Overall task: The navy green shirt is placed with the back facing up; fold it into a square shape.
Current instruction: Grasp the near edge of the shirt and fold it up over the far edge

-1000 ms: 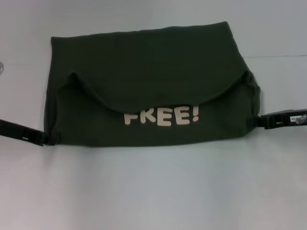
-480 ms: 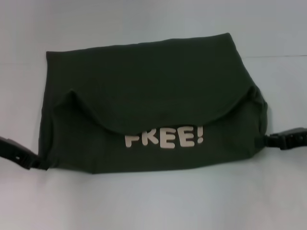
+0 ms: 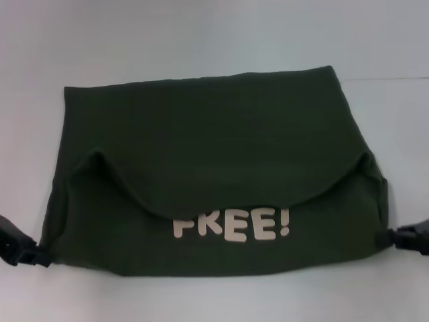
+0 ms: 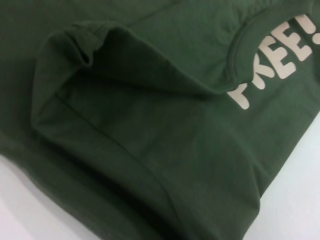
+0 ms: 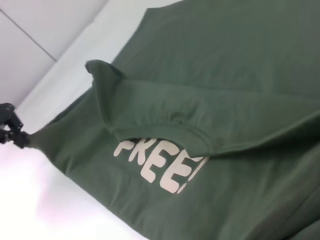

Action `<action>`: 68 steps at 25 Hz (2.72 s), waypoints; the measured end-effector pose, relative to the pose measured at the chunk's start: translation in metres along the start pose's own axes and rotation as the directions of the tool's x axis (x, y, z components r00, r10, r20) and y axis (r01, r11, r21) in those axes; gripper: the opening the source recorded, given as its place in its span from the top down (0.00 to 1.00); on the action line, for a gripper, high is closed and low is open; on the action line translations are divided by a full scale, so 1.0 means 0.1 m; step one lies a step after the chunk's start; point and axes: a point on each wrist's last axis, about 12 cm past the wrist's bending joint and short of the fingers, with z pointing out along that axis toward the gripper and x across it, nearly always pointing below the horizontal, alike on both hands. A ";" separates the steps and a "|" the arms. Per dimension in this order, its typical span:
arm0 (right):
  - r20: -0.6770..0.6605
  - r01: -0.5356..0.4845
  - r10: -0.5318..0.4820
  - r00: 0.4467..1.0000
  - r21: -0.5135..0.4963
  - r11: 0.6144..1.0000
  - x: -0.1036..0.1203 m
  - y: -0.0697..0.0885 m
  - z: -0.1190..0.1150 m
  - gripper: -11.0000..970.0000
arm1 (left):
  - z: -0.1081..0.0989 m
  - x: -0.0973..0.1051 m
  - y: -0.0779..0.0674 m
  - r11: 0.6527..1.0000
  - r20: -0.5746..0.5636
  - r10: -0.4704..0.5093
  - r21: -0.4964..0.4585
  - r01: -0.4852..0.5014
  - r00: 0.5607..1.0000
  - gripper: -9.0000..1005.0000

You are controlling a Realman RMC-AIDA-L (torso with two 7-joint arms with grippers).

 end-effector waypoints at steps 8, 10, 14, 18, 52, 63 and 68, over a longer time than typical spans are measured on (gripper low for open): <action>0.016 -0.008 0.009 1.000 -0.059 0.998 0.15 0.05 -0.11 0.94 | -0.14 0.06 0.00 1.000 -0.003 0.016 0.009 -0.016 1.000 0.94; 0.038 -0.012 0.015 0.999 -0.081 0.997 0.17 0.08 -0.16 0.94 | -0.18 0.10 0.00 1.000 -0.002 0.008 0.003 -0.008 1.000 0.94; 0.124 -0.022 0.029 0.992 -0.061 0.998 0.15 0.05 -0.27 0.94 | -0.31 0.15 0.05 1.000 0.085 -0.008 -0.026 0.010 0.996 0.94; 0.182 -0.010 0.015 0.983 -0.029 1.000 -0.05 0.00 -0.23 0.94 | -0.33 0.01 0.15 0.996 0.214 -0.019 -0.080 0.037 0.977 0.94; 0.118 -0.003 0.000 0.993 0.020 1.000 -0.44 0.00 0.14 0.94 | -0.05 0.44 0.06 0.921 0.176 -0.388 0.119 0.371 0.905 0.72; 0.101 0.013 -0.017 0.995 0.037 0.999 -0.47 -0.01 0.18 0.94 | 0.08 0.55 0.03 0.895 0.120 -0.442 0.121 0.429 0.889 0.36; 0.093 0.021 -0.024 0.995 0.043 0.999 -0.49 -0.01 0.19 0.94 | 0.14 0.55 0.00 0.893 0.105 -0.444 0.128 0.431 0.890 0.33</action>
